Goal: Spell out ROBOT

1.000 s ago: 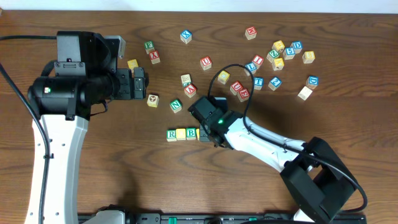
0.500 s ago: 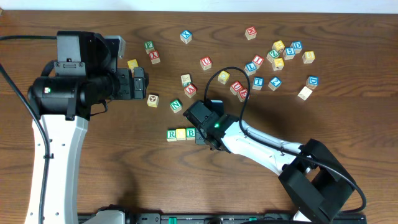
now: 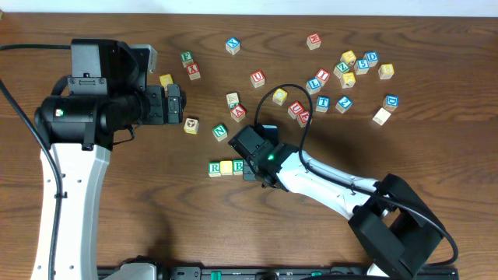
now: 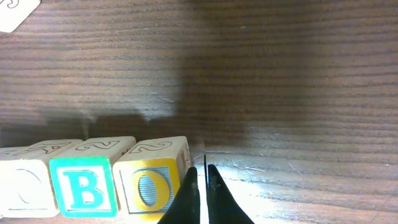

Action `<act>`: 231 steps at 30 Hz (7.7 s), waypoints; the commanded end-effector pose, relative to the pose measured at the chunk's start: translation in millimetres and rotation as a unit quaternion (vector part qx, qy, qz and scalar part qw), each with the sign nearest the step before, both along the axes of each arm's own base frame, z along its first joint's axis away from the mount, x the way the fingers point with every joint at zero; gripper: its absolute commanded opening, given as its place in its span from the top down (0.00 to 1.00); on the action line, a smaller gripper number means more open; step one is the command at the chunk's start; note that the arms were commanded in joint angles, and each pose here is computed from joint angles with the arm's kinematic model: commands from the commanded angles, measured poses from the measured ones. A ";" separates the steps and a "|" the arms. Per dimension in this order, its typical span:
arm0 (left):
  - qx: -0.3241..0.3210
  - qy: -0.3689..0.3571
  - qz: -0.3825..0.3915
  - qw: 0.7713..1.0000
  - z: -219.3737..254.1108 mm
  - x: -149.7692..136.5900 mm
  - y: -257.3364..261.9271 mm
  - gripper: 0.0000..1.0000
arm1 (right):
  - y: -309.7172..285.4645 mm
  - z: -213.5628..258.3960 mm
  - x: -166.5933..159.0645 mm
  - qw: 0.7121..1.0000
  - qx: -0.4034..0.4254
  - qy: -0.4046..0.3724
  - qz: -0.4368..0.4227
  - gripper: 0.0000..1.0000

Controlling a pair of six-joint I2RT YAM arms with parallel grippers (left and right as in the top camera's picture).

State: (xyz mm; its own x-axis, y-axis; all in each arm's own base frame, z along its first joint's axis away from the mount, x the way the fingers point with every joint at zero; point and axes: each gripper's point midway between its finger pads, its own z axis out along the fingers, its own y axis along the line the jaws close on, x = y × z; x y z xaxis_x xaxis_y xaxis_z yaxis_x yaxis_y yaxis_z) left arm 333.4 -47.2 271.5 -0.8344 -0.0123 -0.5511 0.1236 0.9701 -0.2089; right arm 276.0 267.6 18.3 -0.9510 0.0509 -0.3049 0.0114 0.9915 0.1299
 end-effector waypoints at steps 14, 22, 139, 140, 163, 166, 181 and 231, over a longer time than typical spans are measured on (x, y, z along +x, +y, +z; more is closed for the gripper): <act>0.001 -0.010 -0.008 1.000 6.3 1.1 -0.3 0.02 | 9.8 9.9 0.0 1.000 0.017 -0.009 -0.002 0.99; 0.001 -0.010 -0.008 1.000 6.3 1.1 -0.3 0.02 | 12.6 10.6 -0.9 1.000 0.018 -0.013 0.001 0.99; 0.001 -0.010 -0.008 1.000 6.3 1.1 -0.3 0.02 | -181.0 1.4 182.9 0.989 -0.100 -0.006 -0.110 0.59; 0.001 -0.010 -0.008 1.000 6.3 1.1 -0.3 0.02 | -180.9 1.0 182.9 0.989 -0.100 -0.006 -0.110 0.60; 0.001 -0.010 -0.008 1.000 6.3 1.1 -0.3 0.02 | -183.4 -9.7 182.4 0.988 -0.103 -0.016 -0.112 0.86; 0.001 -0.010 -0.008 1.000 6.3 1.1 -0.3 0.02 | -183.3 -8.5 182.4 0.988 -0.103 -0.015 -0.112 0.87; 0.001 -0.010 -0.008 1.000 6.3 1.1 -0.3 0.02 | -181.8 96.2 184.6 0.988 -0.082 -0.094 -0.096 0.89; 0.001 -0.010 -0.008 1.000 6.3 1.1 -0.3 0.02 | -47.4 -0.5 -4.2 0.998 -0.048 -0.049 -0.013 0.99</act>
